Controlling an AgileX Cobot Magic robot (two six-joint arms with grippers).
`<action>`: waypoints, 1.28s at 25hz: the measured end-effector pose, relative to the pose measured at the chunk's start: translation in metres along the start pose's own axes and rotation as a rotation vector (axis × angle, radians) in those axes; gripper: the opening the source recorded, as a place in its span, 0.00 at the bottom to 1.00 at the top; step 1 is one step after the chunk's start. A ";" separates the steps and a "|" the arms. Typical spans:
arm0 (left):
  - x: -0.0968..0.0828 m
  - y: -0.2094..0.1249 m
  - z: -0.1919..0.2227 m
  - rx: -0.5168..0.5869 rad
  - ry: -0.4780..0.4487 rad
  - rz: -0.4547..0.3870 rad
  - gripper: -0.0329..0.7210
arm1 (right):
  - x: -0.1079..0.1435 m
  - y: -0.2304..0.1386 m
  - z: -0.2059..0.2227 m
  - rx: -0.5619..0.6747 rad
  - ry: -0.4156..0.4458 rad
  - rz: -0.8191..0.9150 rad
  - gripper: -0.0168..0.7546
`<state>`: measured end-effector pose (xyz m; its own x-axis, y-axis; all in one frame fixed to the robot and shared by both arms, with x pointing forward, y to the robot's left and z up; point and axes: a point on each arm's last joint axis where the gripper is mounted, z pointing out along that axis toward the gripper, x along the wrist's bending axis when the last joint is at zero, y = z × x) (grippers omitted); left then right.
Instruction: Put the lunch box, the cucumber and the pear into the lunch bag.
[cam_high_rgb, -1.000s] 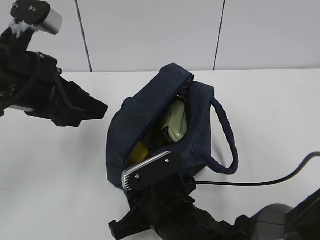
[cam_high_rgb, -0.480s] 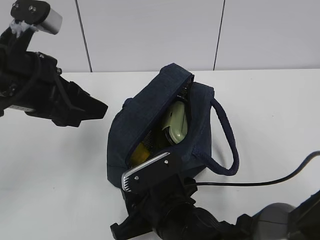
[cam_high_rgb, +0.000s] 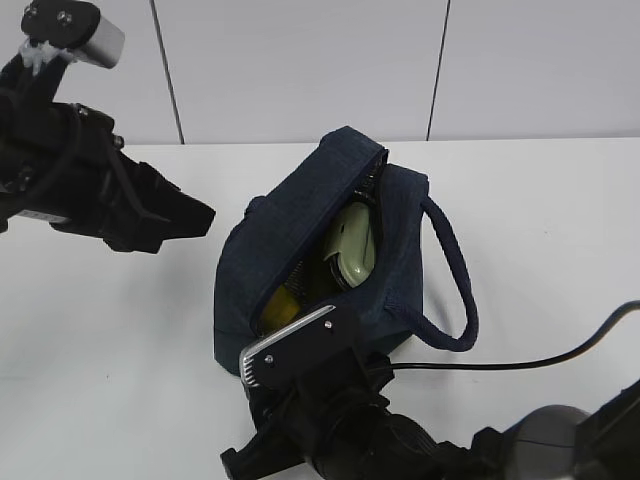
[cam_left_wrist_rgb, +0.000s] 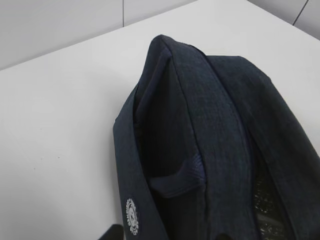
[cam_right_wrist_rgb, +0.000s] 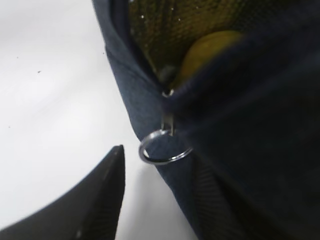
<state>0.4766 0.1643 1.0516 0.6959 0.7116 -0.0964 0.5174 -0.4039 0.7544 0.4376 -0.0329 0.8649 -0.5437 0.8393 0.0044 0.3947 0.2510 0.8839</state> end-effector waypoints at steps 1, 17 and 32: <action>0.000 0.000 0.000 0.000 0.000 0.000 0.48 | 0.001 0.003 0.001 -0.009 0.002 0.002 0.48; 0.000 0.000 0.000 -0.001 0.000 -0.002 0.48 | 0.004 0.006 0.006 0.000 0.000 0.006 0.48; 0.000 0.000 0.000 -0.003 0.001 -0.002 0.48 | 0.001 0.003 0.006 0.037 -0.036 -0.014 0.02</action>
<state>0.4768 0.1643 1.0518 0.6942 0.7132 -0.0970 0.5175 -0.4009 0.7560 0.4427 -0.0288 0.8646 -0.5226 0.8522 -0.0256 0.4147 0.2803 0.8657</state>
